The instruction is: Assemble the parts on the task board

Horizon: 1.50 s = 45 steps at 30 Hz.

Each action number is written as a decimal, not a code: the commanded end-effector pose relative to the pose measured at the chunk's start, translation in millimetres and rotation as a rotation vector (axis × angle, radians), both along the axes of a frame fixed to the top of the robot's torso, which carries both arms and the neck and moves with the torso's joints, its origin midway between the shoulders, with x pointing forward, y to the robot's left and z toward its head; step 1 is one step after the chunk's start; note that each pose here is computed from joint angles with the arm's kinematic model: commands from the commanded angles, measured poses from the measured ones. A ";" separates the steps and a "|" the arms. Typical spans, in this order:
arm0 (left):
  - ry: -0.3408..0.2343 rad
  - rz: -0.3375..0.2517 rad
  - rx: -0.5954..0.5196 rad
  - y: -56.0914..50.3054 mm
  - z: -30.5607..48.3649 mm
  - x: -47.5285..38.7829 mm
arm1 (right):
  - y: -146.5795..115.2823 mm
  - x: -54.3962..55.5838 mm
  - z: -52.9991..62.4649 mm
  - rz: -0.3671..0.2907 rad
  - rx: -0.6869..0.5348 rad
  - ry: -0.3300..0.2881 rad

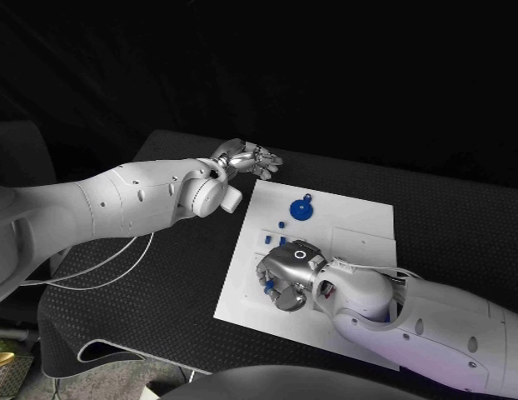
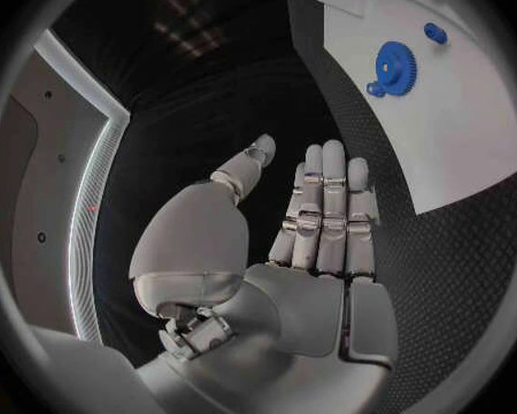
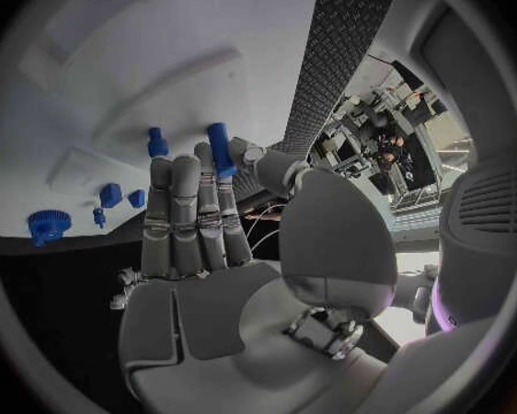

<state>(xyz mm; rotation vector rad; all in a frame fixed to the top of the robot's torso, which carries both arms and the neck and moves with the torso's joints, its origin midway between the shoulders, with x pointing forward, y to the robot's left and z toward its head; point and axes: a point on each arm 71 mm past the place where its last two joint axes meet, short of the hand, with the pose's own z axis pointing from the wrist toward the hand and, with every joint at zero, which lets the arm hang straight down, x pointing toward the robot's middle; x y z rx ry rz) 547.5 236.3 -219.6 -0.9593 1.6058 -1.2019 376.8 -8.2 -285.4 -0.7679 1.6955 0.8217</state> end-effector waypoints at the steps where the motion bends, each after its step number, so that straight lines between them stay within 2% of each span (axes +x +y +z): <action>1: -0.001 -0.014 -0.011 -2.5 1.0 -0.5 | 1.3 -3.3 -4.2 0.013 -0.031 0.017; 14: 0.000 -0.014 -0.011 -2.1 1.0 -0.6 | -0.5 -1.7 -4.0 -0.005 -0.003 0.036; 22: -0.003 -0.015 -0.012 -2.4 1.2 -0.6 | -1.9 -0.3 -2.1 -0.017 0.027 0.026; 30: -0.001 -0.014 -0.011 -1.5 0.9 -0.3 | -8.0 0.2 2.5 -0.033 0.091 0.015; 34: -0.001 -0.012 -0.010 -0.4 0.8 0.1 | -14.9 -0.2 7.4 -0.041 0.139 0.042; 36: -0.001 -0.010 -0.009 0.6 0.7 0.4 | -20.9 6.5 14.1 -0.084 0.189 0.108; 38: -0.001 -0.008 -0.008 1.6 0.7 0.7 | -26.5 11.1 20.8 -0.099 0.225 0.131; 41: -0.001 -0.006 -0.007 1.9 0.3 1.6 | -38.7 25.1 34.3 -0.172 0.297 0.224; 43: -0.002 -0.003 -0.006 2.0 -0.1 2.5 | -57.0 43.0 40.6 -0.286 0.346 0.398; 45: 0.000 -0.001 -0.004 2.3 -1.6 3.1 | -73.4 54.6 44.4 -0.370 0.388 0.505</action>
